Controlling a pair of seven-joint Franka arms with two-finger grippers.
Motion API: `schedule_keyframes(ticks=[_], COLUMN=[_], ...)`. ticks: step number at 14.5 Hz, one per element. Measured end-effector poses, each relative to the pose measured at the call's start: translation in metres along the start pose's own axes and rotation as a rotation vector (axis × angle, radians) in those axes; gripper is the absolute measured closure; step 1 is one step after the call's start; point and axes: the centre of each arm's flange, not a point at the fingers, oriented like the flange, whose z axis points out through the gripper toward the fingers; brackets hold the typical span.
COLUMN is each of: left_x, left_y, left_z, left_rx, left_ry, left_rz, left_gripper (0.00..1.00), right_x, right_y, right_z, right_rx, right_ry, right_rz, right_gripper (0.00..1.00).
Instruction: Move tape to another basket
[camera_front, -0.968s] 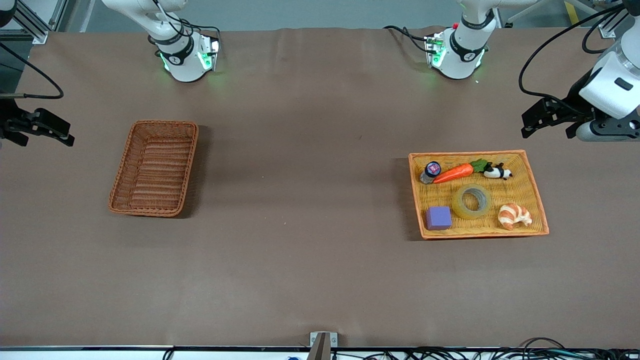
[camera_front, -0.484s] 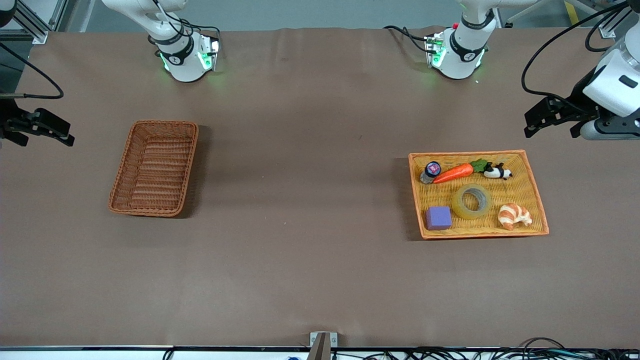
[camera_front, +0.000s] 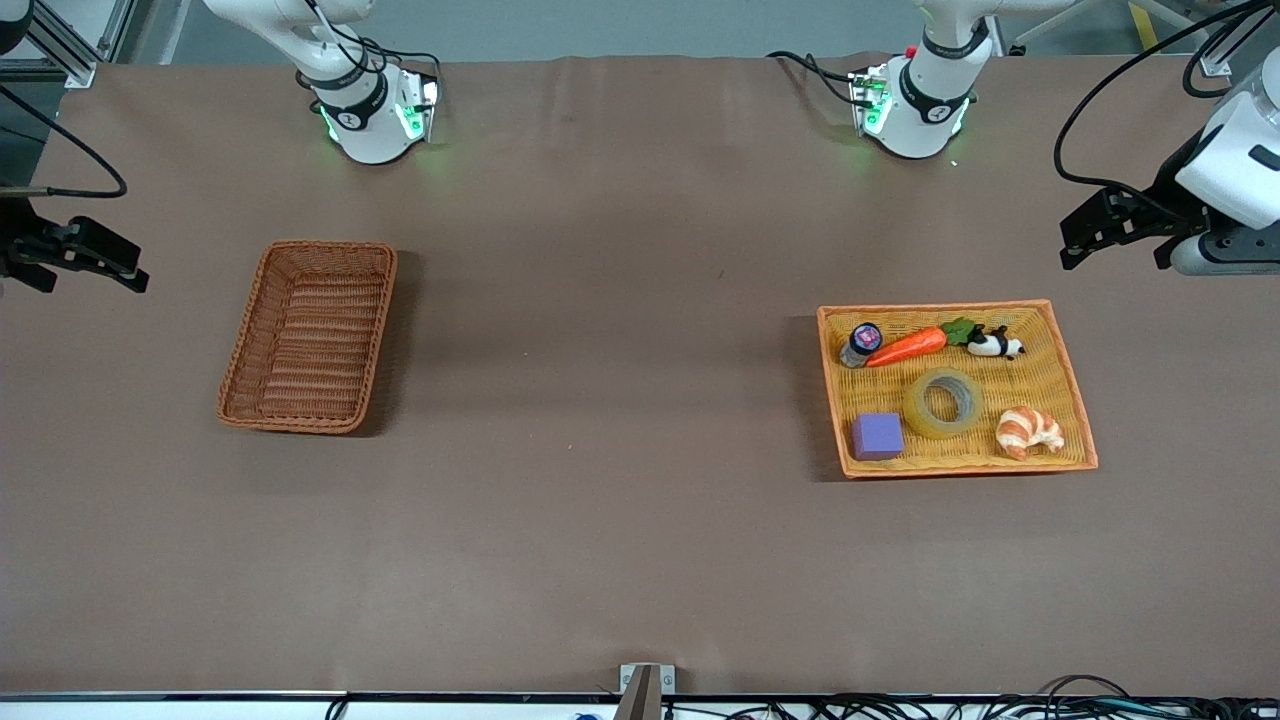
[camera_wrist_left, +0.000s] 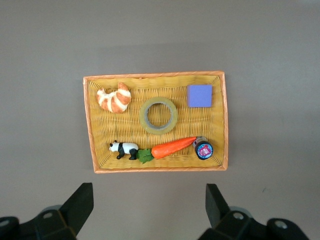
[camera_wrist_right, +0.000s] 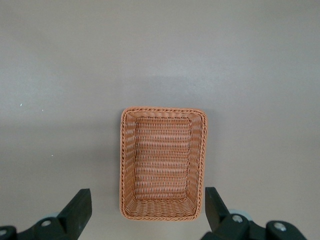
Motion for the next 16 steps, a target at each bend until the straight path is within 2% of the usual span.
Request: schedule_keyframes(ticks=[3, 5, 11, 14, 16], left_x=[0.011, 0.029, 0.074, 0.071, 0.06], left_y=[-0.004, -0.013, -0.045, -0.056, -0.06], left_z=[0.034, 0.067, 0.187, 0.26, 0.302], left_rx=[0.02, 0.028, 0.022, 0.015, 0.012], left_ry=[-0.064, -0.097, -0.092, -0.046, -0.051], left_rz=[-0.005, -0.019, -0.067, -0.083, -0.09], left_gripper=[0.04, 0.0, 0.0, 0.0, 0.0], right_x=[0.0, 0.0, 0.0, 0.0, 0.0], right_y=[0.0, 0.0, 0.0, 0.0, 0.0], right_z=[0.0, 0.0, 0.001, 0.001, 0.001], right_rx=[0.0, 0.0, 0.0, 0.0, 0.0], right_ry=[0.0, -0.001, -0.003, -0.003, -0.003], right_rz=[0.0, 0.001, 0.001, 0.001, 0.001], right_gripper=[0.0, 0.0, 0.0, 0.0, 0.0])
